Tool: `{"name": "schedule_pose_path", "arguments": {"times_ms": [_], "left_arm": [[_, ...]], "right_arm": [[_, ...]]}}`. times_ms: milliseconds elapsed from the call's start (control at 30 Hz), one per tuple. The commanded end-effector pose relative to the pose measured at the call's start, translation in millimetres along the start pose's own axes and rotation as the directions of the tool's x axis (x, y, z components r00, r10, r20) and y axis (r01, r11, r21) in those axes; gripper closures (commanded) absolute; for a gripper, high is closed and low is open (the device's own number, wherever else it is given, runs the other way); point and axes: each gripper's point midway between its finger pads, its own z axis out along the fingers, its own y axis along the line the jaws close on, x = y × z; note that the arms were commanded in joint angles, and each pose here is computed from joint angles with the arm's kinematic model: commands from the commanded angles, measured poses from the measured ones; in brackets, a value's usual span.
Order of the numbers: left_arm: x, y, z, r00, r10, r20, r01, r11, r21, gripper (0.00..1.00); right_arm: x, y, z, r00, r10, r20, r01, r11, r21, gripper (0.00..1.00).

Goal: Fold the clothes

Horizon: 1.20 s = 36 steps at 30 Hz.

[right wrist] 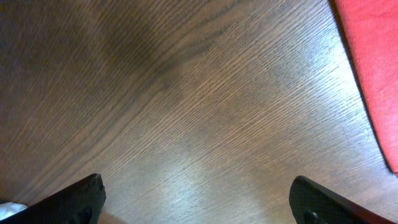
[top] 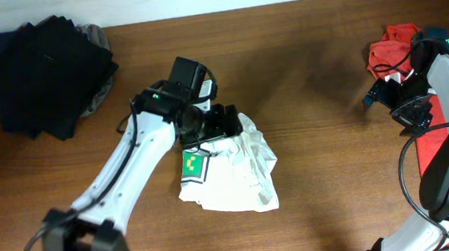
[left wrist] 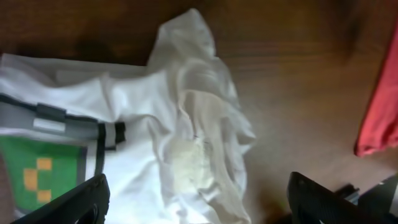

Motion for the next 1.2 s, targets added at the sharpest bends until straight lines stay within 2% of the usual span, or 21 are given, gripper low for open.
{"name": "schedule_pose_path", "arguments": {"times_ms": [0, 67, 167, 433, 500, 533, 567, 800, 867, 1067, 1167], "left_arm": [[4.2, 3.4, 44.0, 0.995, -0.018, -0.101, 0.023, 0.999, 0.041, 0.09], [-5.3, -3.3, 59.5, 0.996, 0.009, -0.09, 0.0, 0.995, 0.095, 0.09], [-15.8, -4.5, 69.7, 0.998, 0.022, -0.06, -0.015, 0.994, 0.11, 0.09], [-9.6, -21.4, 77.7, 0.996, 0.069, -0.06, -0.06, 0.989, 0.132, 0.09], [-6.5, -24.5, 82.8, 0.995, 0.085, -0.046, -0.081, 0.993, 0.088, 0.11], [-7.3, -18.0, 85.4, 0.997, 0.066, -0.028, -0.066, 0.998, 0.024, 0.11], [-8.5, -12.8, 87.6, 0.998, 0.054, -0.015, -0.055, 0.998, -0.018, 0.16], [-13.0, 1.1, 90.6, 0.999, 0.039, 0.01, -0.038, 0.995, -0.091, 0.19], [-13.3, 0.8, 90.7, 0.999, 0.041, 0.011, -0.04, 0.995, -0.091, 0.22], [-10.6, -6.1, 94.7, 0.996, 0.082, 0.032, -0.077, 0.989, -0.126, 0.41], [-9.1, -8.5, 96.3, 0.994, 0.102, 0.042, -0.095, 0.984, -0.15, 0.59]], "right_arm": [[-2.8, 3.0, -9.9, 1.0, 0.006, 0.028, -0.005, 1.0, -0.019, 0.02], [-2.8, 3.0, -9.9, 1.0, 0.006, 0.028, -0.006, 1.0, -0.019, 0.02], [-2.8, 3.2, -9.9, 1.0, 0.005, 0.028, -0.005, 1.0, -0.019, 0.02], [-2.8, 3.2, -9.9, 1.0, 0.005, 0.028, -0.005, 1.0, -0.019, 0.02], [-2.7, 3.1, -9.9, 1.0, 0.005, 0.028, -0.005, 1.0, -0.019, 0.02], [-2.9, 3.1, -9.9, 1.0, 0.006, 0.028, -0.006, 1.0, -0.019, 0.02], [-2.8, 3.0, -9.9, 1.0, 0.006, 0.028, -0.005, 1.0, -0.019, 0.02], [-2.7, 3.1, -9.9, 1.0, 0.006, 0.028, -0.005, 1.0, -0.019, 0.02], [-2.8, 3.0, -9.9, 1.0, 0.006, 0.028, -0.006, 1.0, -0.019, 0.02], [-2.7, 3.1, -9.9, 1.0, 0.005, 0.028, -0.005, 1.0, -0.019, 0.02], [-2.7, 3.1, -9.9, 1.0, 0.006, 0.028, -0.005, 1.0, -0.019, 0.02]]}}
